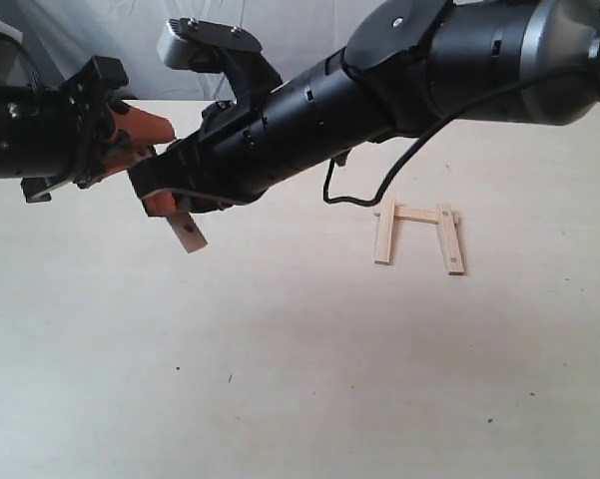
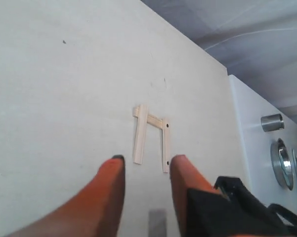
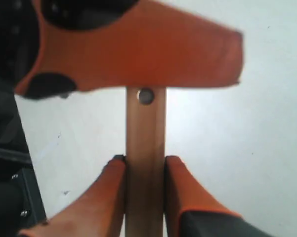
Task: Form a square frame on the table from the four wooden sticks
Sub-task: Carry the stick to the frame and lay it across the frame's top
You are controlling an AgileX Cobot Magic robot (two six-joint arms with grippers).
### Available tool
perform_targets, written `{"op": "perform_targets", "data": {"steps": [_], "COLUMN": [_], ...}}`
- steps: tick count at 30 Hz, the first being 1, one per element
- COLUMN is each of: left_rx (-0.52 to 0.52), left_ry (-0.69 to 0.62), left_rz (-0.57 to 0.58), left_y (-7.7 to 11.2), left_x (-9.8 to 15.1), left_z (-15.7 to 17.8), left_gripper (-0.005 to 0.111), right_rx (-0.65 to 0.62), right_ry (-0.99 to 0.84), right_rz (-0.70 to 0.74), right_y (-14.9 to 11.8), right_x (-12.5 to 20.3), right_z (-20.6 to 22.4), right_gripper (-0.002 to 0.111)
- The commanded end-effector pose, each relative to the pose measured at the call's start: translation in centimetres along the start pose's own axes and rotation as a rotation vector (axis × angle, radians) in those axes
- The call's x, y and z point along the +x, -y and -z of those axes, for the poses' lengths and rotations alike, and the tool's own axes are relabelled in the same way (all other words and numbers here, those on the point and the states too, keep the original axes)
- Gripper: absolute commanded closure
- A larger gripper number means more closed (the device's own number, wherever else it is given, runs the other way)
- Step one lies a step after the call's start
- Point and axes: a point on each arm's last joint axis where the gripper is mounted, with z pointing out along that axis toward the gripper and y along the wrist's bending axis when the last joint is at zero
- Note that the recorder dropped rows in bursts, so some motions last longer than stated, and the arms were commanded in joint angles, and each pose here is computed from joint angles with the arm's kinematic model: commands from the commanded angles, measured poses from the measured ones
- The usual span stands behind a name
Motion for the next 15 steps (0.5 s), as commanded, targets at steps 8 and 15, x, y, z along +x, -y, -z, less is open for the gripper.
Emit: {"op": "perform_targets", "data": {"steps": [8, 15], "left_rx": [0.019, 0.023], "left_ry": [0.002, 0.005], "left_rz": [-0.045, -0.057], "left_y": [0.4, 0.4], "left_x": [-0.1, -0.1], "left_z": [0.1, 0.1], "left_gripper": [0.058, 0.061], "right_rx": [0.247, 0.362], "right_ry": [-0.431, -0.622], "right_rz": [0.306, 0.604], "right_y": [9.5, 14.2], "right_x": [2.6, 4.0], "right_z": [8.1, 7.9], "right_gripper": [0.109, 0.109]}}
